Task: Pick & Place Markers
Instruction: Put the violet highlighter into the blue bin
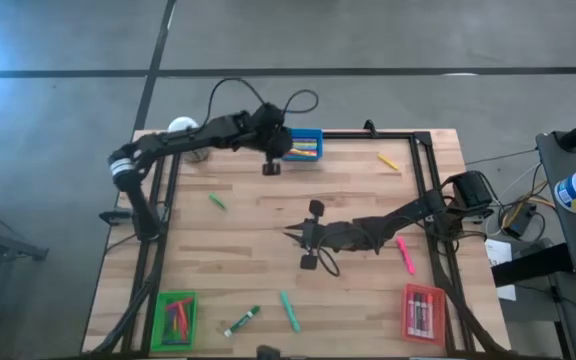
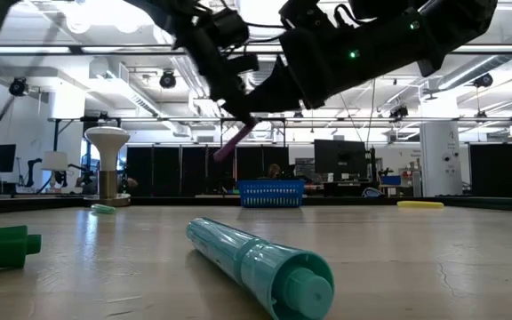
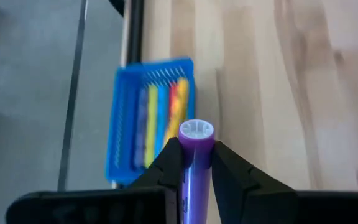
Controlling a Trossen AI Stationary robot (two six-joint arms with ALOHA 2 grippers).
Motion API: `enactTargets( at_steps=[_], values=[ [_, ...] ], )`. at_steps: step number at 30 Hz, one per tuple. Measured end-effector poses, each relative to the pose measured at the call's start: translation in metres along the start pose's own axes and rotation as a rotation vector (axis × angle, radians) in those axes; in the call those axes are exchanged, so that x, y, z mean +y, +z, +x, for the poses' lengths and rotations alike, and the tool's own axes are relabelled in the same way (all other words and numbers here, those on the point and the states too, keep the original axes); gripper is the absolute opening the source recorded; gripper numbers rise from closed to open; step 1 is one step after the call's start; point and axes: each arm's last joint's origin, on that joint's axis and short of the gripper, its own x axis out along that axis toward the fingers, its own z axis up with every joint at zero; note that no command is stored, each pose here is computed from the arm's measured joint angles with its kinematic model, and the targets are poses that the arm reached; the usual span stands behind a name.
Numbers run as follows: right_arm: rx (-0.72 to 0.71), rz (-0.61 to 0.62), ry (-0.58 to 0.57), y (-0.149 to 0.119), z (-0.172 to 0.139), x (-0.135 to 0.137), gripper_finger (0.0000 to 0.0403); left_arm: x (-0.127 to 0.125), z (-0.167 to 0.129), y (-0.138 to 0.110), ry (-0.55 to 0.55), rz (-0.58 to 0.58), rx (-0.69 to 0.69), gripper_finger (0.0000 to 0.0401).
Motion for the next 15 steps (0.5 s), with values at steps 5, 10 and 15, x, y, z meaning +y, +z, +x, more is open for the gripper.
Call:
enactTargets(
  at_steps=[5,10,15],
  values=[
    [0.064,-0.045,0.028,-0.006,-0.005,0.008,0.0059,0.020,0.025,0.011,-0.040,-0.036,-0.043,0.0051],
    [0.198,-0.065,0.076,-0.008,-0.025,0.019,0.0059,0.033,0.050,0.012,-0.023,-0.053,-0.051,0.0051],
    [0.287,-0.014,-0.023,-0.007,-0.051,0.027,0.0059,0.039,0.075,0.006,-0.031,-0.064,-0.019,0.0051]
  ],
)
